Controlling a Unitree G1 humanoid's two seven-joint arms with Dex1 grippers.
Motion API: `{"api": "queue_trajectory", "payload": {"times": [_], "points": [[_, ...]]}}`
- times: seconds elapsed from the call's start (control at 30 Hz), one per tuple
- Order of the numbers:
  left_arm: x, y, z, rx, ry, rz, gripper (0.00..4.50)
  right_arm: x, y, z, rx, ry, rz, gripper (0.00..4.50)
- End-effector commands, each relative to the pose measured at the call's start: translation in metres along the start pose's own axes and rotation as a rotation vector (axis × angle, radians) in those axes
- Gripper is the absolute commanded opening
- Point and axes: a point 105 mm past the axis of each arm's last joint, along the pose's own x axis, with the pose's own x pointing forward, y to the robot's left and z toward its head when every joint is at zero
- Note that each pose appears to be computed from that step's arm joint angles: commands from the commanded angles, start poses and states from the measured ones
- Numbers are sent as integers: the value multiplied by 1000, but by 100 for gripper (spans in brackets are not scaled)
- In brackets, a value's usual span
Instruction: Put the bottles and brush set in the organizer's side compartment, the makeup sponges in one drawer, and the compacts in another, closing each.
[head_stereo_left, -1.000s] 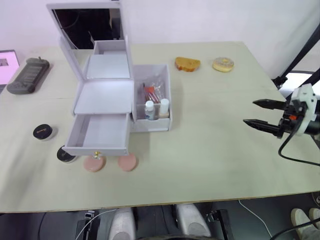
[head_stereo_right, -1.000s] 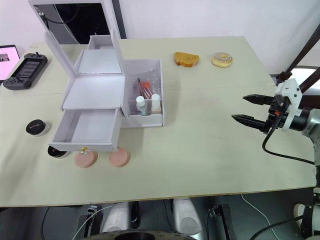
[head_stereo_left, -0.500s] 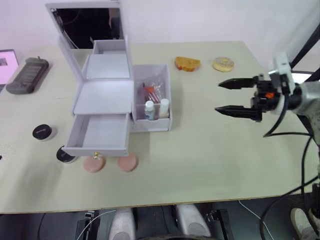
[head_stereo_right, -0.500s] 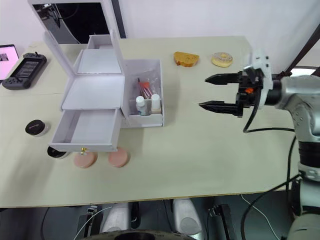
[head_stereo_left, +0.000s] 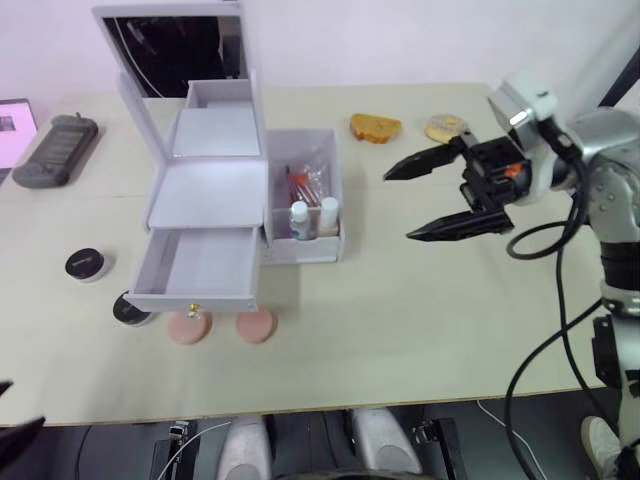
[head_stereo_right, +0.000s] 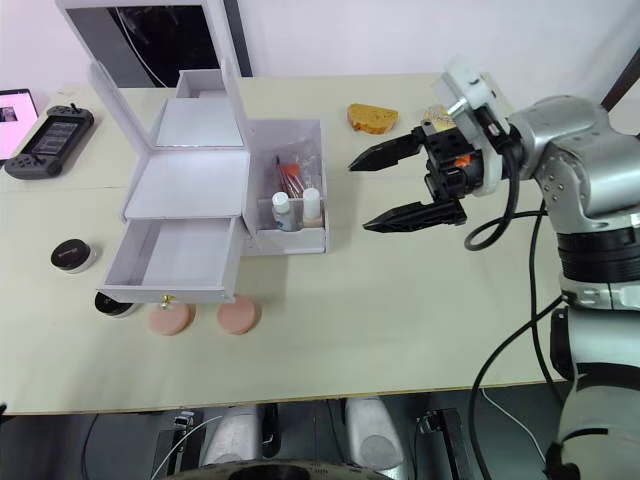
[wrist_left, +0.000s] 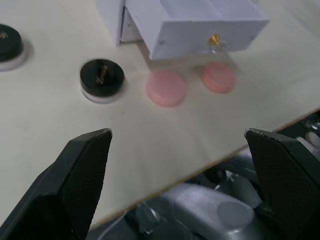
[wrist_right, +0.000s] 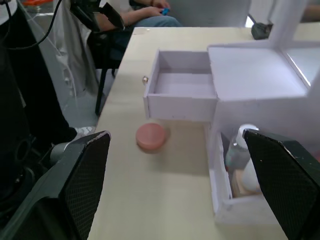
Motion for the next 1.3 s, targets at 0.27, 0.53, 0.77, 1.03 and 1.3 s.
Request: {"api": "queue_trajectory", "payload": {"times": [0.27,0.53,0.77,1.03,1.3], "points": [[31,-26,-13,80,-45,11,448,1,0,2,46,26,7,450],[107,-56,-45,94,-103,-54,448,-4,23,12,92,41,31,450],[157,-58,-52,186,-168,-43,448,-13,34,21,140,81,-16,450],[194,-59,-57,276,-223,-50,448,-18,39,20,188,148,-106,450],[222,-72,-67,271,-247,-135,448,-22,46,27,198,178,-162,450]]}}
